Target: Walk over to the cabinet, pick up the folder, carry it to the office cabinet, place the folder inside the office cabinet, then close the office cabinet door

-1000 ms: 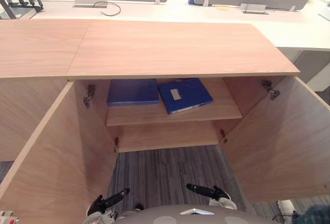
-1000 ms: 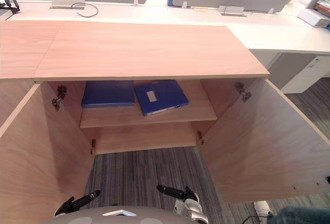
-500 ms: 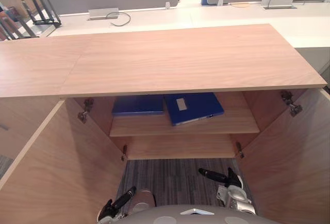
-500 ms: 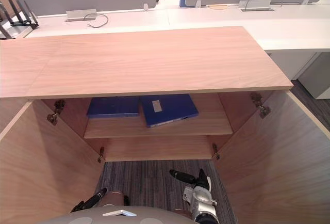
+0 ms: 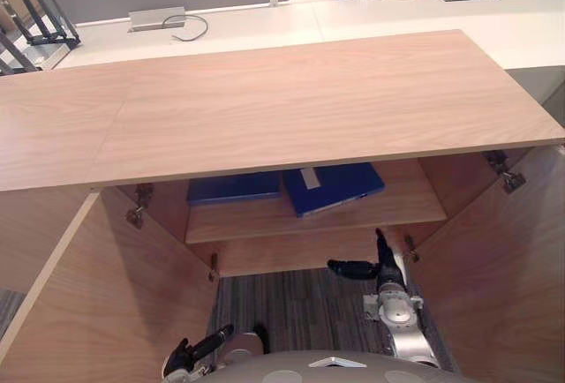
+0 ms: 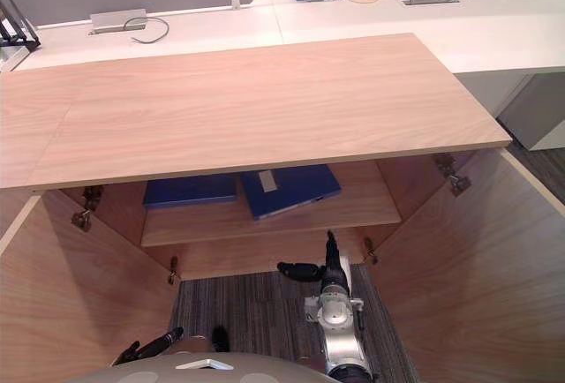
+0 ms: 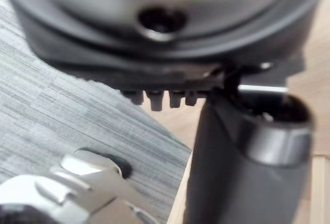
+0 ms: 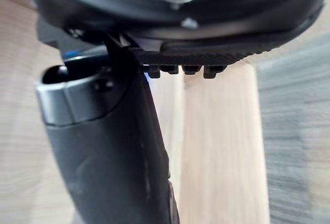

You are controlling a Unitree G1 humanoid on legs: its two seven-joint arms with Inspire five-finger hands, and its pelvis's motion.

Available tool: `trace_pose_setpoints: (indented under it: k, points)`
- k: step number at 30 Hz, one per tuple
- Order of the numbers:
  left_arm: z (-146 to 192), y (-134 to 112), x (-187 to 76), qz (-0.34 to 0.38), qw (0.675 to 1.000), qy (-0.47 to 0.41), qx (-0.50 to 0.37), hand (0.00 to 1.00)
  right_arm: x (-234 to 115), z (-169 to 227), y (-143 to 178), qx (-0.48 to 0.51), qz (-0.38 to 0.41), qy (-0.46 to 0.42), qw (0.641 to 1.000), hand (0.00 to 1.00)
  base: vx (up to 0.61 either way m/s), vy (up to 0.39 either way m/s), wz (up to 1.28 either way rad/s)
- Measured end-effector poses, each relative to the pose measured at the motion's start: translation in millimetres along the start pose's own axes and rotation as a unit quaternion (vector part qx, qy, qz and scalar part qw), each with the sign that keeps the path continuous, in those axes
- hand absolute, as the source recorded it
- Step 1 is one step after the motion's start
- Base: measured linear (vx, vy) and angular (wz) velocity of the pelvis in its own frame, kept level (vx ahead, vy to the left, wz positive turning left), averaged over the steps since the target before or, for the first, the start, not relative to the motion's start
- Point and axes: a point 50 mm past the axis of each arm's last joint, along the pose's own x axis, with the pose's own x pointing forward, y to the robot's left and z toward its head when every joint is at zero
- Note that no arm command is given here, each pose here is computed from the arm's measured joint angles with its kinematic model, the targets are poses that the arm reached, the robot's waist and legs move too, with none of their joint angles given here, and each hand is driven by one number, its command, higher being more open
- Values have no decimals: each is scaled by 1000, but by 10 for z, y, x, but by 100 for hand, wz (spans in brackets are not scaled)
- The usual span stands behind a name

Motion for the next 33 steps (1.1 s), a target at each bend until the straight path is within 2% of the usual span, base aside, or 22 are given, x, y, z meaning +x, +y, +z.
trace_pose_setpoints:
  k: [6, 8, 10, 15, 18, 23, 26, 30, 31, 33]
  points:
    - [54, 65, 13, -5, 998, -15, 59, 100, 9, 31, -117, -134, -5, -56, 989, 100, 3, -11, 1]
    - [35, 94, 16, -9, 995, -11, 101, 100, 9, 9, -168, -208, 8, -78, 975, 100, 0, 0, 0]
    - [25, 103, 16, -12, 994, -10, 108, 100, 18, -33, -195, -251, 23, -87, 964, 100, -22, 19, 11]
    - [68, 80, 22, -27, 989, -21, 143, 100, 213, -143, -307, -350, 67, -70, 932, 100, -53, 14, 12]
    - [83, 54, 22, -35, 987, -27, 155, 100, 378, -97, -434, -386, 63, -59, 919, 100, -61, 12, 10]
    - [162, -54, 26, -55, 982, -46, 173, 100, 722, 304, -874, -429, -1, -58, 901, 100, -86, 29, 10]
    - [136, -84, 22, -59, 976, -42, 203, 100, 890, 775, -1174, -446, -63, -84, 889, 100, -101, 27, 2]
    - [-11, -114, -3, -58, 977, -16, 203, 100, 940, 1172, -1138, -453, -84, -135, 877, 100, -79, 8, -14]
    - [-73, -198, -24, -69, 978, -11, 196, 100, 933, 1346, -1063, -461, -85, -167, 867, 100, -69, -33, -11]
    - [-34, -202, -22, -68, 979, -21, 193, 100, 889, 1598, -991, -460, -94, -216, 856, 100, -75, -43, -18]
